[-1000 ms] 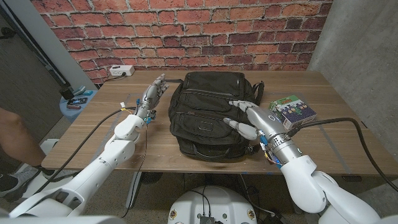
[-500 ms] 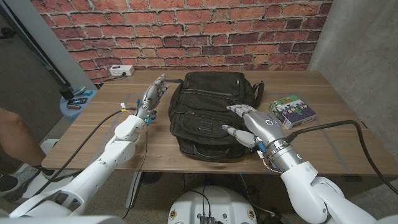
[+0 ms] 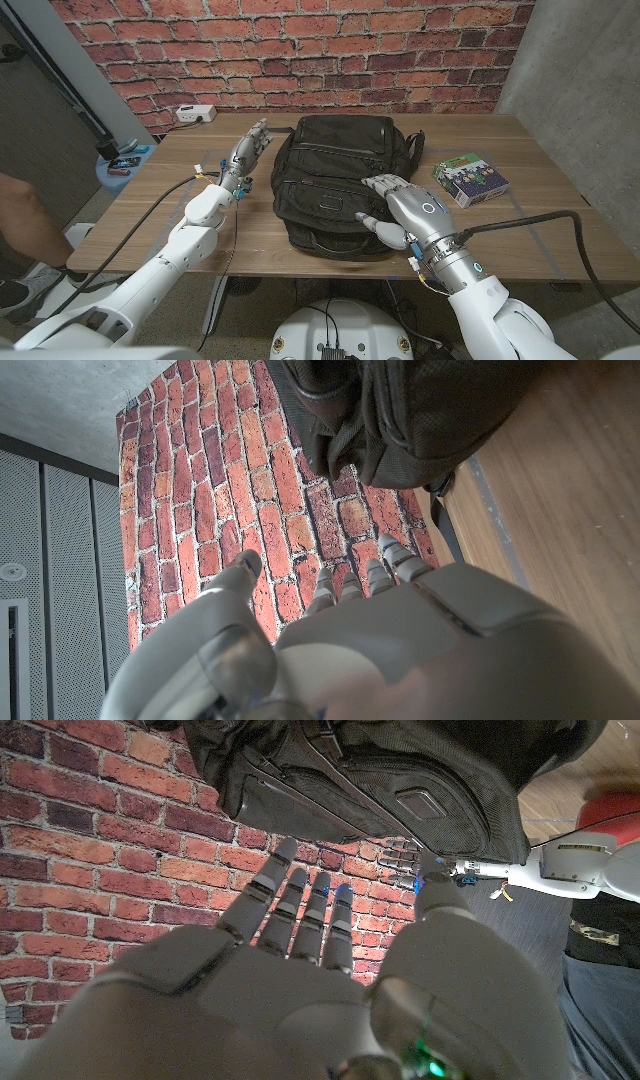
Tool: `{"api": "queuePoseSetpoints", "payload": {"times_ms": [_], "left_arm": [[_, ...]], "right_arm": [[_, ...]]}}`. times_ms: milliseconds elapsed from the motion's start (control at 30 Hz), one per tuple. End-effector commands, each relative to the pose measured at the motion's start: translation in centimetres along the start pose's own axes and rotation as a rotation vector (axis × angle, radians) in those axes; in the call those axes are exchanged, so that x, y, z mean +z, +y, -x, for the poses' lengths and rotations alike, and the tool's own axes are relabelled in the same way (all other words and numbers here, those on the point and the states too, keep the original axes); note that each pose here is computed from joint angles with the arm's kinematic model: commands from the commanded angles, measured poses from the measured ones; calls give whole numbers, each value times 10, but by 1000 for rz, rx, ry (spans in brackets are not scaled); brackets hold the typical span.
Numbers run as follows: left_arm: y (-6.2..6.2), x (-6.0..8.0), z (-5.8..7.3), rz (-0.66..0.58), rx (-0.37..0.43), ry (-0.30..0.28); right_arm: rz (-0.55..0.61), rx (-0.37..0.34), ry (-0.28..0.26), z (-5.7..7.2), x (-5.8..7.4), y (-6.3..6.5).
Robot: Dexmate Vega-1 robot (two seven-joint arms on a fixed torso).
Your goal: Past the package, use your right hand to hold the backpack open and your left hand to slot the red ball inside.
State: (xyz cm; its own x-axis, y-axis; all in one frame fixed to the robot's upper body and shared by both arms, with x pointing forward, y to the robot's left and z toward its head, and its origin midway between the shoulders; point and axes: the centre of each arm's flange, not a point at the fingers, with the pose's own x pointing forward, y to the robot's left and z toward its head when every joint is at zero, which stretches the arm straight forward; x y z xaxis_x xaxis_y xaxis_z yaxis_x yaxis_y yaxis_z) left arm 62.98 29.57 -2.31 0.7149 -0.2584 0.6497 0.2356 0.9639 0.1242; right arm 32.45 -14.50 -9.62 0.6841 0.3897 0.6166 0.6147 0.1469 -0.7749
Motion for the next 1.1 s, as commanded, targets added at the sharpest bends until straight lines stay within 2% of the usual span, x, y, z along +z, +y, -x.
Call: {"api": "queuePoseSetpoints", "payload": {"times_ms": [33, 467, 700, 1100], "left_arm": [[-1, -2, -1, 4, -3, 5], [1, -1, -5, 0, -6, 9], [1, 3, -10, -9, -13, 5], [-4, 7, -15, -14, -19, -1]], "right_arm": [[88, -49, -9, 7, 5, 9], [161, -59, -11, 11, 0, 28], [200, -107, 0, 17, -1, 39], [261, -204, -13, 33, -3, 49]]}}
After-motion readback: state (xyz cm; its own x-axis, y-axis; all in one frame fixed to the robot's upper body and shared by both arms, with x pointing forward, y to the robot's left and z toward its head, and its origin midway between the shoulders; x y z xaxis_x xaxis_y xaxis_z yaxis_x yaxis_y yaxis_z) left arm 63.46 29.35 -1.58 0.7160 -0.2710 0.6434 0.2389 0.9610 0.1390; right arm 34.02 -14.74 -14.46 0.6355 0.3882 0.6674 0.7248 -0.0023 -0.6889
